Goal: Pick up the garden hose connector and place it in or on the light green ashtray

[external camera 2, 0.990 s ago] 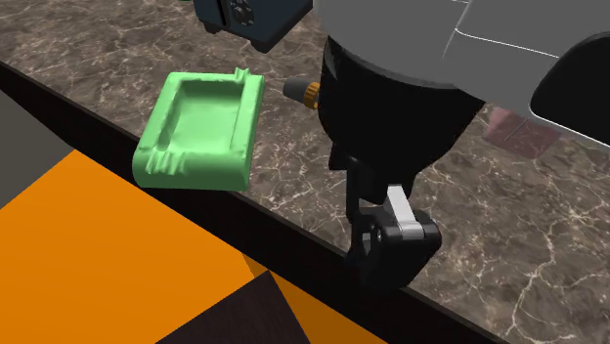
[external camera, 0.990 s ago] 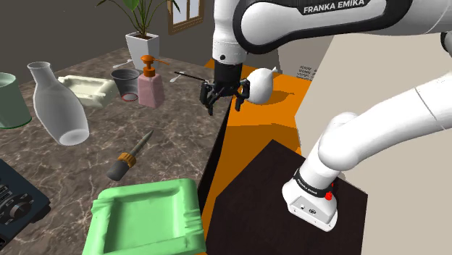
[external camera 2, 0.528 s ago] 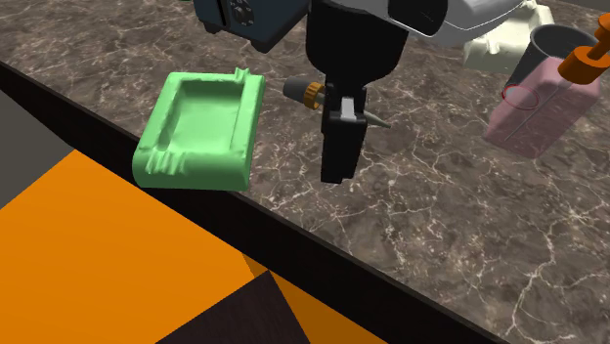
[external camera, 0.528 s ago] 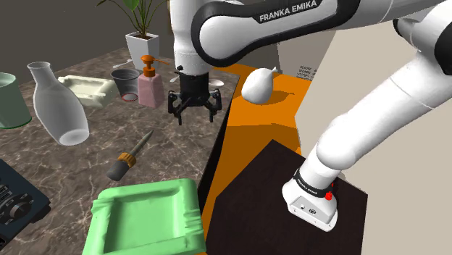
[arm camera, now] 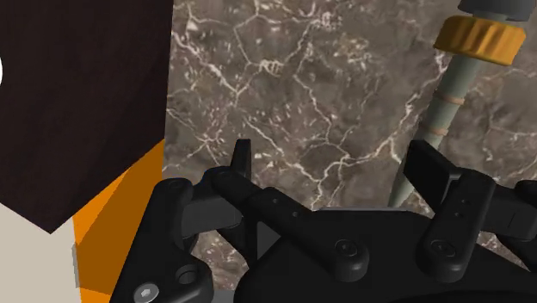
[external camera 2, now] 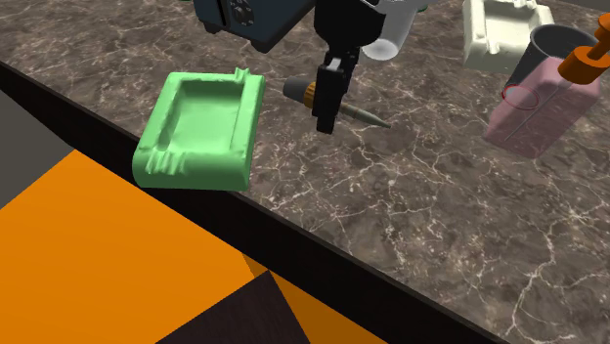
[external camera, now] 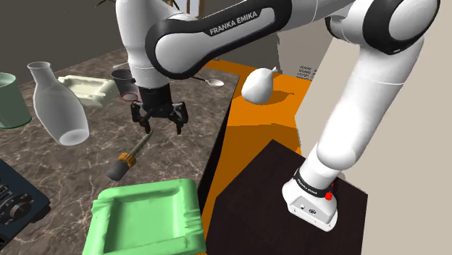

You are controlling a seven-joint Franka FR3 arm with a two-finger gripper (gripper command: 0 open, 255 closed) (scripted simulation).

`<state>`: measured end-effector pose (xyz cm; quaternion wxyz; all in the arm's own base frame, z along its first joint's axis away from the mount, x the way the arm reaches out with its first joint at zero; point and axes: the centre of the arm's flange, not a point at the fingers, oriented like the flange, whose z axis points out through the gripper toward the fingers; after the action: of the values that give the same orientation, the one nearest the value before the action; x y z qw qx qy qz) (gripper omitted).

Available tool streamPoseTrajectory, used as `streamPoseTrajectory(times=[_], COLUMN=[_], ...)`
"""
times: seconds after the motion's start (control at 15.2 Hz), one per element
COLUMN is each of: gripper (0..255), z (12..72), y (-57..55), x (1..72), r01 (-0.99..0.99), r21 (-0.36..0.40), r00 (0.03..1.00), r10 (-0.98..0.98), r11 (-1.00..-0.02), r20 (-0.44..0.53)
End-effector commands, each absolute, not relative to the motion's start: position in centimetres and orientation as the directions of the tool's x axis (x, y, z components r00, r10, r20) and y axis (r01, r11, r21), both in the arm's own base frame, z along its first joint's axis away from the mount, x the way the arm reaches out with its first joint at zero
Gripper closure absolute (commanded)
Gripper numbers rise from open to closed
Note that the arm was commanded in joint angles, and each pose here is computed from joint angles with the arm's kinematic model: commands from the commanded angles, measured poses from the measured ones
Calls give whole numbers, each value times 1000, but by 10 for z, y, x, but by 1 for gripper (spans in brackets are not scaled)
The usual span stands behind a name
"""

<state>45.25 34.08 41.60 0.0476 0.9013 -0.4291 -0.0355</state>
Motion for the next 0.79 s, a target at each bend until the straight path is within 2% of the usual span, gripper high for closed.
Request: streamPoseTrajectory(times=[0.0, 0.4, 0.73], gripper=[0, 0, 0], z=[406, 375, 349], y=[361, 405, 403], x=[470, 527, 524], r01=[-807, -884, -884], r21=[122, 139, 139], r00=[581, 452, 452], r10=[-814, -892, -892], r11=[-578, -447, -447], r20=[-15, 6, 6])
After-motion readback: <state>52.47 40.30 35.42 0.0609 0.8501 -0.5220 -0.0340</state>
